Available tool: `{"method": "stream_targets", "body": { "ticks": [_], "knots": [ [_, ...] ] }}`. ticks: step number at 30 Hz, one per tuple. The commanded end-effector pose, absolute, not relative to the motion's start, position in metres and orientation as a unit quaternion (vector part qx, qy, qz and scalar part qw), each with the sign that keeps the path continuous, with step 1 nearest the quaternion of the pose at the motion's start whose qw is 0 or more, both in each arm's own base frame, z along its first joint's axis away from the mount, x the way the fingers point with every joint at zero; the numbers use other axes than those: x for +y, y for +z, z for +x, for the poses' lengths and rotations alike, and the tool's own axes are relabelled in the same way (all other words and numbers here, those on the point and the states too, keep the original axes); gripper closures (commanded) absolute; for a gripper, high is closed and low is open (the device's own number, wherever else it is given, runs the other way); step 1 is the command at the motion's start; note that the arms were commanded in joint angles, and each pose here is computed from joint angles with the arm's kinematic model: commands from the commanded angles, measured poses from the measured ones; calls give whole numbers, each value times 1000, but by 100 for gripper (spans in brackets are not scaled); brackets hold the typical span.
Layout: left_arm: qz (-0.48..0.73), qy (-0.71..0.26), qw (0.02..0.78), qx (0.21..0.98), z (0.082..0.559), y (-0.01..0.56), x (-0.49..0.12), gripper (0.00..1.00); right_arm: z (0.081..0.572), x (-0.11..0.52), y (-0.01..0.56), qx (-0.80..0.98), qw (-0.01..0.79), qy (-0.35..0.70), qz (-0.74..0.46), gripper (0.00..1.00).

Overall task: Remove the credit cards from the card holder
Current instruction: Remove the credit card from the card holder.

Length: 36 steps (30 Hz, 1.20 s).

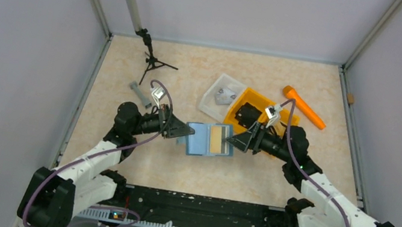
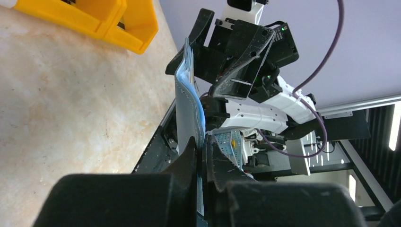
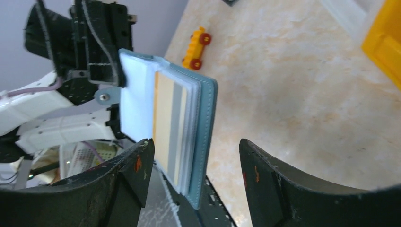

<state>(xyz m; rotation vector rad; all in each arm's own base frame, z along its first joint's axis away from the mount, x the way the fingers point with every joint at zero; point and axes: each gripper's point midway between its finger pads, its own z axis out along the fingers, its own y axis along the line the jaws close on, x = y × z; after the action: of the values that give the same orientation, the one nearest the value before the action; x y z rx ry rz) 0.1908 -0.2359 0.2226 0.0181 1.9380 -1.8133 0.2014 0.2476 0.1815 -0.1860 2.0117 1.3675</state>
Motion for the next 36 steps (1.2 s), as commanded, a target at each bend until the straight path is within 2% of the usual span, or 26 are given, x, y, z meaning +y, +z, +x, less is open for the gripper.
{"method": "stream_targets", "body": {
  "ticks": [1,5,9,13,17,19,24,26,29,31,33,36],
  "knots": [
    [37,-686,264,677,187,248,-236,100,182,259,237,689,363,618,-105,37],
    [37,-687,264,676,187,250,-236,100,178,260,239,680,356,632,-106,48],
    [36,-691,261,673,186,250,-236,100,178,261,237,680,350,636,-103,50],
    [38,-699,259,665,185,253,-236,100,177,263,231,681,340,641,-102,60],
    [38,-704,257,661,185,255,-237,100,176,265,225,682,328,646,-102,65],
    [39,-705,256,660,184,255,-237,100,176,265,223,683,323,647,-100,74],
    [39,-695,256,671,185,248,-237,100,173,265,227,675,318,659,-93,88],
    [49,-663,271,696,191,233,-236,91,173,265,228,675,314,662,-88,95],
    [47,-591,293,750,203,211,-229,85,176,265,225,683,306,660,-69,99],
    [48,-556,302,773,209,200,-223,69,177,265,223,688,297,659,-57,100],
    [50,-530,301,791,211,193,-219,49,177,265,220,692,287,661,-44,100],
    [51,-509,295,807,209,188,-215,39,181,264,214,700,279,657,-23,100]
  ]
}}
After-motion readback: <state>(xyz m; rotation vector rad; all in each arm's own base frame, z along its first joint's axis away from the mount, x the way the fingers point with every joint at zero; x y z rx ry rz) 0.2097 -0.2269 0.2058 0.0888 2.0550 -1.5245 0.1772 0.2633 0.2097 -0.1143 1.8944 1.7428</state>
